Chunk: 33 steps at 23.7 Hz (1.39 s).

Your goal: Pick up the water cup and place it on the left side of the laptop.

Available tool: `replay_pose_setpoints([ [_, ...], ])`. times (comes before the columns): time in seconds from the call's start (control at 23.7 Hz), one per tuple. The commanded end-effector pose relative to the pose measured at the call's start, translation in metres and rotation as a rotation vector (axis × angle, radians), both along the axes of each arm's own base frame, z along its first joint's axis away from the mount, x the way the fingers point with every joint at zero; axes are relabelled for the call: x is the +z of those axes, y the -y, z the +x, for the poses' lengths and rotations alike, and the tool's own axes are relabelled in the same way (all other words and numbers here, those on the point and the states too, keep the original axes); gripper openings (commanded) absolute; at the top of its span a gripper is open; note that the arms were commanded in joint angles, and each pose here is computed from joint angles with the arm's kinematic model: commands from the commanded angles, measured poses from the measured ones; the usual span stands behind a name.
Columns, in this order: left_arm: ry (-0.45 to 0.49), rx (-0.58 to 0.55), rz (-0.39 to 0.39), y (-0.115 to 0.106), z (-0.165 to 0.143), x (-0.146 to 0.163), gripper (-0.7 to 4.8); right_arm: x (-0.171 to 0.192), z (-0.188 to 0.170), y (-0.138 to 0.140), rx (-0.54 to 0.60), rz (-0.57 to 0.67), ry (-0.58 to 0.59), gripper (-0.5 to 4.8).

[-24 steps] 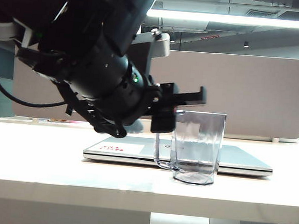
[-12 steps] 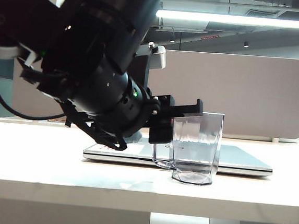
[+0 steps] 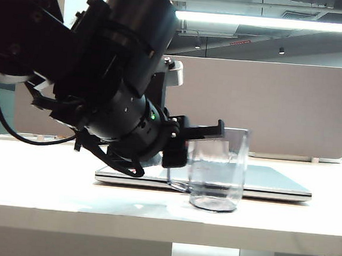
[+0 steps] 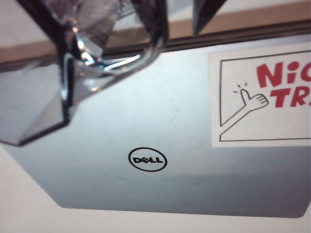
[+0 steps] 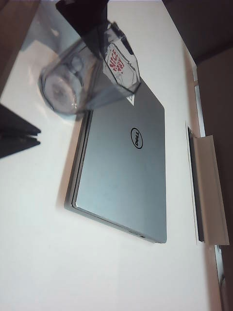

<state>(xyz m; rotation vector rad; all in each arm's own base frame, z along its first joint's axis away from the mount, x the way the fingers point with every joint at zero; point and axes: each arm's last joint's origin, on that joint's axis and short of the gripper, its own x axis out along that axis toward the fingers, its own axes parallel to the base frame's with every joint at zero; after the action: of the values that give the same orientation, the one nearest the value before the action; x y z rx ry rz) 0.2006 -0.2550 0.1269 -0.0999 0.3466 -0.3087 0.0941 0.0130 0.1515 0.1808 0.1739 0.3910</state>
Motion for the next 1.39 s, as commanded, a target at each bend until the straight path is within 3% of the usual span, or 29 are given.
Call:
replay_pose_setpoints([
  [0.04, 0.014, 0.008, -0.023, -0.002, 0.005, 0.004, 1.11, -0.001, 0.0, 0.0, 0.005, 0.004, 0.007, -0.05],
  [0.13, 0.01, 0.004, -0.026, -0.003, 0.007, 0.003, 1.05, -0.001, 0.0, 0.0, 0.005, 0.004, 0.007, -0.06],
  [0.21, 0.006, -0.004, -0.025, -0.004, 0.008, 0.003, 0.46, -0.001, 0.0, 0.0, 0.005, 0.004, 0.007, -0.05],
  [0.42, -0.002, -0.028, -0.03, -0.004, 0.009, 0.003, 0.0, -0.001, 0.0, 0.0, 0.005, 0.004, 0.007, -0.05],
  [0.76, 0.026, -0.081, -0.022, -0.002, 0.009, 0.006, -0.05, -0.001, 0.0, 0.0, 0.005, 0.004, 0.006, -0.06],
  [1.01, 0.049, -0.129, -0.044, -0.005, 0.005, 0.029, -0.05, -0.001, 0.0, 0.0, 0.005, 0.004, 0.007, -0.05],
  [1.14, 0.065, -0.115, -0.035, -0.015, 0.007, 0.047, -0.05, -0.001, 0.0, 0.0, 0.005, 0.004, 0.006, -0.05],
  [1.39, 0.072, 0.01, 0.083, -0.066, 0.024, 0.083, -0.05, -0.001, 0.0, 0.0, 0.005, 0.004, 0.006, -0.05],
])
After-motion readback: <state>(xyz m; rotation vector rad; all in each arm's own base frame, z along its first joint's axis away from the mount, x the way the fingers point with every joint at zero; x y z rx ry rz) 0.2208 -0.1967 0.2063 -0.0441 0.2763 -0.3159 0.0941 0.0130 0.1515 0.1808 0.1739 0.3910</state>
